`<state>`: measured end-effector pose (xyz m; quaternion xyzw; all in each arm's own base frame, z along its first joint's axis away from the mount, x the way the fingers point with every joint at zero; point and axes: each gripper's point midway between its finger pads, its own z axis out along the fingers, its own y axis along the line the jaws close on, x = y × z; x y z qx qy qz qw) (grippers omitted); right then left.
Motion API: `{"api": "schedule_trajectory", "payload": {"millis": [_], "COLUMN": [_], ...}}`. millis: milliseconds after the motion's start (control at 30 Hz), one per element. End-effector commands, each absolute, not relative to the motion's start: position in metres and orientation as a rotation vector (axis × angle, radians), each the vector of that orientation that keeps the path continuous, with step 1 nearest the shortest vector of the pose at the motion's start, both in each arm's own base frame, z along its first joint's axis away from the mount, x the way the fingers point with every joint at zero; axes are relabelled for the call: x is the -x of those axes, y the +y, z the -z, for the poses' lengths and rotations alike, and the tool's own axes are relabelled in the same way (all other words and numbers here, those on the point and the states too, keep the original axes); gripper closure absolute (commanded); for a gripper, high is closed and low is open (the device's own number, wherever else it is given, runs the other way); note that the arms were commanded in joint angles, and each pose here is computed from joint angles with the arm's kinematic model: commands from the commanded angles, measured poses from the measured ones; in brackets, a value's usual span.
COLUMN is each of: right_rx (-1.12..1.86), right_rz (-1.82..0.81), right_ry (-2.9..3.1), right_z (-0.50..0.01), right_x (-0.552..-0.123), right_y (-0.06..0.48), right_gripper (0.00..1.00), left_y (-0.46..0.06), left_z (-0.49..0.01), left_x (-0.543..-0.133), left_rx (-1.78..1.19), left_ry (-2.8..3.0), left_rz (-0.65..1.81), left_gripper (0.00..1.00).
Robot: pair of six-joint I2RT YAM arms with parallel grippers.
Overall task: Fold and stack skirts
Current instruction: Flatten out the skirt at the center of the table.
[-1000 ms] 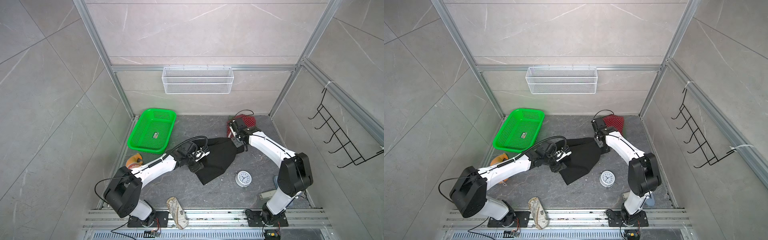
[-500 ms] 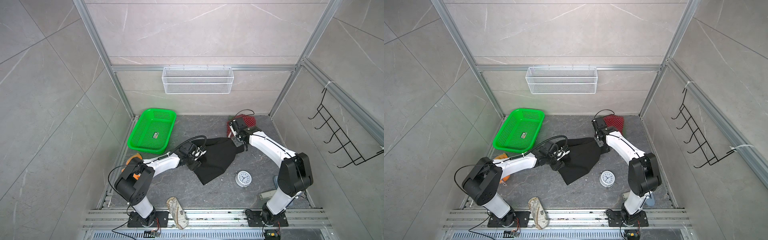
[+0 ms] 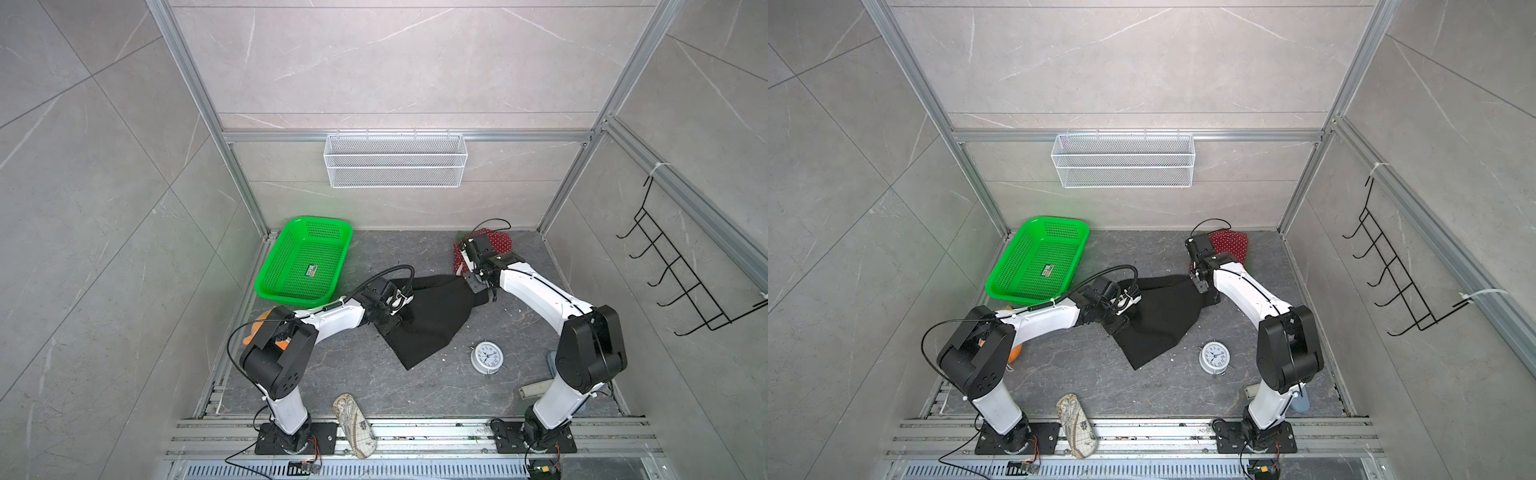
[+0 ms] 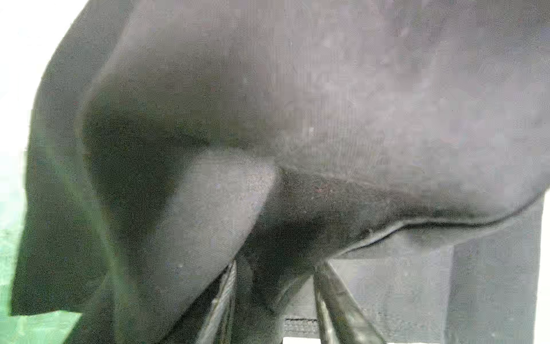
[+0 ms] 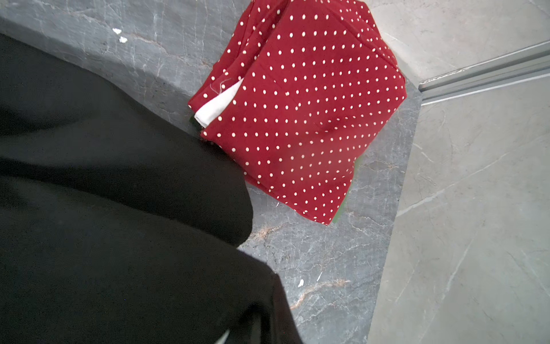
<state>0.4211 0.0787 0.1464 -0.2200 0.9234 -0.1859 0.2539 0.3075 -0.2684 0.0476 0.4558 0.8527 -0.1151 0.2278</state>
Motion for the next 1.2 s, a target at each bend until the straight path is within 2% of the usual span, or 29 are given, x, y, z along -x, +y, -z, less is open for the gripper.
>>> {"api": "schedule_trajectory", "payload": {"millis": [0, 233, 500, 667, 900, 1167], "right_rx": [0.57, 0.558, 0.546, 0.534, 0.51, 0.482], "right_rz": [0.479, 0.469, 0.454, 0.445, 0.425, 0.354], "right_ry": [2.486, 2.481, 2.474, 2.462, 2.433, 2.367], "right_z": [-0.155, -0.155, -0.16, -0.166, -0.186, -0.239], "right_x": [-0.421, -0.421, -0.42, -0.42, -0.414, -0.399], "right_y": [0.078, 0.076, 0.074, 0.073, 0.068, 0.068], "right_gripper": [1.0, 1.0, 1.0, 1.0, 1.0, 1.0], "left_y": [-0.272, -0.274, -0.28, -0.28, -0.264, -0.226], "left_z": [-0.052, -0.045, -0.041, -0.05, -0.115, -0.244], "left_x": [-0.305, -0.298, -0.298, -0.3, -0.311, -0.328], "left_rx": [-1.263, -1.282, -1.281, -1.271, -1.163, -0.957], "left_ry": [2.368, 2.405, 2.415, 2.393, 2.286, 2.115], "left_rz": [0.349, 0.353, 0.375, 0.361, 0.245, 0.129], "left_gripper": [0.61, 0.77, 1.0, 1.0, 1.0, 1.0]}}
